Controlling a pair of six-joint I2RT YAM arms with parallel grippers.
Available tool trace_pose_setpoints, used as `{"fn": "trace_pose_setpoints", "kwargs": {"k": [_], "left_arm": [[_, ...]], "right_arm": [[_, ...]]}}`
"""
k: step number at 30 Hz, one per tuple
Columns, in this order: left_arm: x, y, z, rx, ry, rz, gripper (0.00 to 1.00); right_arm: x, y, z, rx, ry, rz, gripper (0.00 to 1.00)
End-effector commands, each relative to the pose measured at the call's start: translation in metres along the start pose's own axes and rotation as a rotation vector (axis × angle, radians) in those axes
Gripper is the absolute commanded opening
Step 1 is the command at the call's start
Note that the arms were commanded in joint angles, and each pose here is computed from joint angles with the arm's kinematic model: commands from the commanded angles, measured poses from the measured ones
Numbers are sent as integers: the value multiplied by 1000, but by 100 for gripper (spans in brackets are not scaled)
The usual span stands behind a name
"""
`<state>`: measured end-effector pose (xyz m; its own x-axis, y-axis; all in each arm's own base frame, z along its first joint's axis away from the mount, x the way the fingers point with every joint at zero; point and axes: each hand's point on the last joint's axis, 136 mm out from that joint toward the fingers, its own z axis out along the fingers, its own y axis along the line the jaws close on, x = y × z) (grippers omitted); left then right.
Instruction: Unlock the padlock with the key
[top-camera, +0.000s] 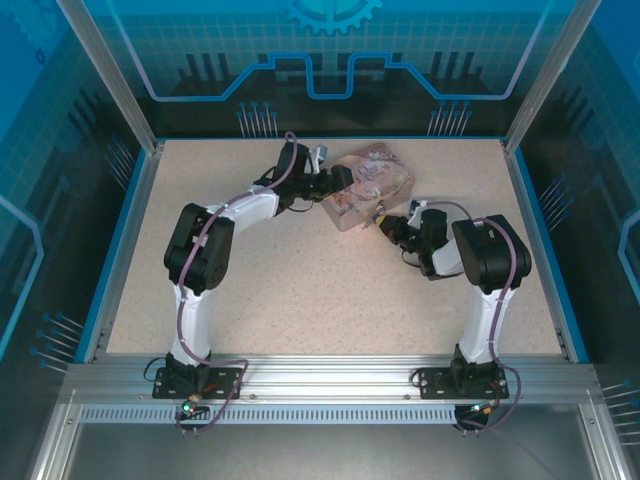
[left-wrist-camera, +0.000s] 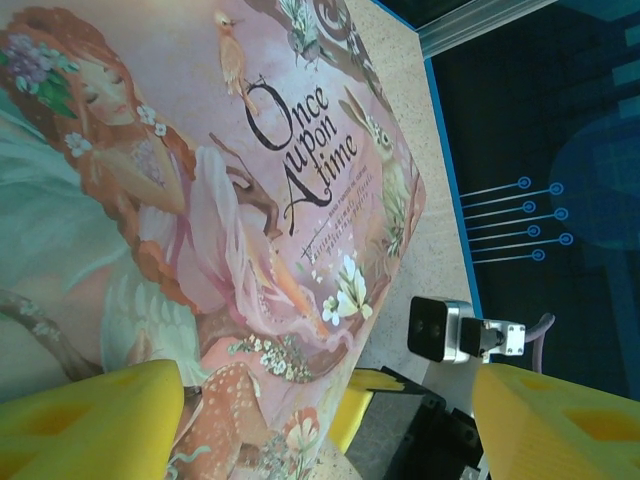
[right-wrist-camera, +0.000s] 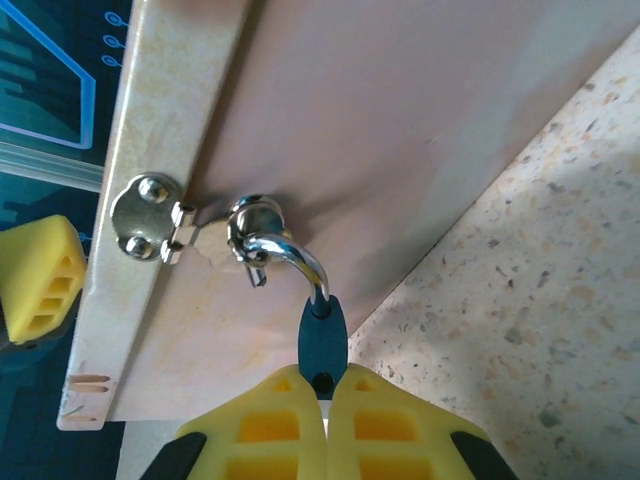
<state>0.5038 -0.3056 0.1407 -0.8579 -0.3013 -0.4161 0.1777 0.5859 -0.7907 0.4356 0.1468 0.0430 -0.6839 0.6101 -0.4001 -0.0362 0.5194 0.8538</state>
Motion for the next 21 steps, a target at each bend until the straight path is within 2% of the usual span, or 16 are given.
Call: {"fn": "trace_pose_setpoints", "kwargs": {"k": [1,8,15,21], "left_arm": [[51,72,7,-211,122,-86,78],[52,76,8,-224,129,-70,78],[55,80,8,-238,145,-35,78],[56,84,8,-250,146,-14,78]], "right_arm": [[-37,20,-13,-63,-102,-14,2],[-51,13,-18,-35,-68,52,1],[-49,9,-11,12,97,77,1],[-48,6,-8,70,216,17,1]]}}
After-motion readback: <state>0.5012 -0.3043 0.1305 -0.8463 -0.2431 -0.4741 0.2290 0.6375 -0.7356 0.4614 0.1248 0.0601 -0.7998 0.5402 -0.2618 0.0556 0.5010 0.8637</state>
